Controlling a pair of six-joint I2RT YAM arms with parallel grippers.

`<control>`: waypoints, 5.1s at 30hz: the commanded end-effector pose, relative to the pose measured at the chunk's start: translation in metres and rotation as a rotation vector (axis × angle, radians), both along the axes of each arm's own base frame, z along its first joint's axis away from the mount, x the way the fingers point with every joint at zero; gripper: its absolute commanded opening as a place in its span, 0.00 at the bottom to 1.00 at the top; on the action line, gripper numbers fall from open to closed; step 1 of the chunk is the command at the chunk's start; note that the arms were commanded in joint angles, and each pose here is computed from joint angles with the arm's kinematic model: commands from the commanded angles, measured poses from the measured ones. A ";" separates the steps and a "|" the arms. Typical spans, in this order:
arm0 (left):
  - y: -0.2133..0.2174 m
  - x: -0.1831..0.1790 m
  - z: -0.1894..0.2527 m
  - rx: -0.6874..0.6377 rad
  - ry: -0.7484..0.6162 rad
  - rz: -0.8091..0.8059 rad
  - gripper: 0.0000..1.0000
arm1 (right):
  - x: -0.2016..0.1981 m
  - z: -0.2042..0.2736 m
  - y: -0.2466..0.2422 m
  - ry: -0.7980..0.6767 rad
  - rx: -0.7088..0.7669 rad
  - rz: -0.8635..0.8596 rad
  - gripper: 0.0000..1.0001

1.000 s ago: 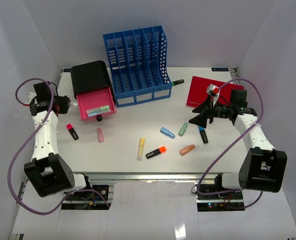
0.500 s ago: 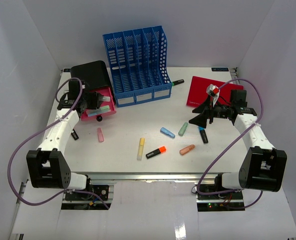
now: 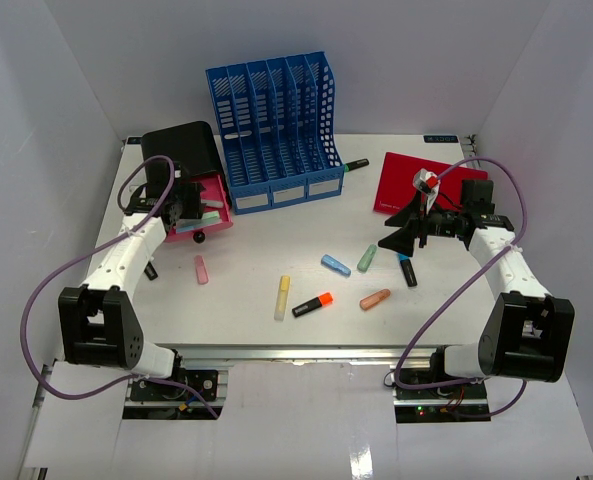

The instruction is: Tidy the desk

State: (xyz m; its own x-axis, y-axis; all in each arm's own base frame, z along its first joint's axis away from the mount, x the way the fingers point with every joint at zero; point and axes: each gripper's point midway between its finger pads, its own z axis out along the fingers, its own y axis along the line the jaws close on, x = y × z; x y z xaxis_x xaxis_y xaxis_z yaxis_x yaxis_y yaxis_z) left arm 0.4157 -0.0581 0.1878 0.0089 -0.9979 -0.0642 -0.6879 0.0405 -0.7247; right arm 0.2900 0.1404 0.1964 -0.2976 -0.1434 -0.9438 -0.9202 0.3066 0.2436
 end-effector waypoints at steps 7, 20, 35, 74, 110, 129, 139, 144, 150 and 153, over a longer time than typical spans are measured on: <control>0.009 0.000 0.037 -0.031 -0.076 0.045 0.58 | -0.007 0.011 0.004 -0.046 0.025 0.047 0.82; -0.007 -0.068 0.094 0.499 -0.332 -0.543 0.75 | -0.112 -0.049 0.102 -0.723 -0.277 0.783 0.91; 0.012 -0.162 0.113 0.914 -0.523 -0.675 0.93 | -0.105 -0.122 0.221 -0.845 -0.589 1.319 0.82; 0.027 -0.211 0.120 0.875 -0.533 -0.536 0.96 | -0.064 -0.170 0.249 -0.577 -0.709 1.182 0.14; 0.031 -0.232 0.098 0.719 -0.531 -0.403 0.96 | 0.113 0.081 0.442 -1.028 -0.270 -0.008 0.08; 0.021 -0.228 0.085 0.646 -0.524 -0.429 0.96 | 0.119 0.057 0.443 -1.091 -0.310 0.001 0.73; -0.010 -0.212 0.049 0.469 -0.455 -0.563 0.93 | 0.059 0.133 0.408 -0.880 -0.134 0.239 0.76; -0.023 -0.202 0.026 0.335 -0.422 -0.567 0.89 | -0.023 0.116 0.332 -0.597 -0.045 0.605 0.71; -0.033 -0.192 -0.015 0.085 -0.337 -0.460 0.72 | -0.049 0.064 0.239 -0.429 -0.102 0.576 0.52; -0.035 -0.191 -0.045 -0.011 -0.253 -0.406 0.65 | -0.039 0.051 0.199 -0.379 -0.115 0.466 0.44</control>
State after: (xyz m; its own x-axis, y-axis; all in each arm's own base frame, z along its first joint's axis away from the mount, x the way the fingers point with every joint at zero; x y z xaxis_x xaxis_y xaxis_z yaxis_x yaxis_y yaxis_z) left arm 0.2185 -0.0847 0.1608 -0.4105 -0.8602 -0.3026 -0.3189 0.4463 -0.8361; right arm 0.2641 0.3789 0.3009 0.3653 -0.2246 -0.9034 -0.9282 -0.1616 -0.3352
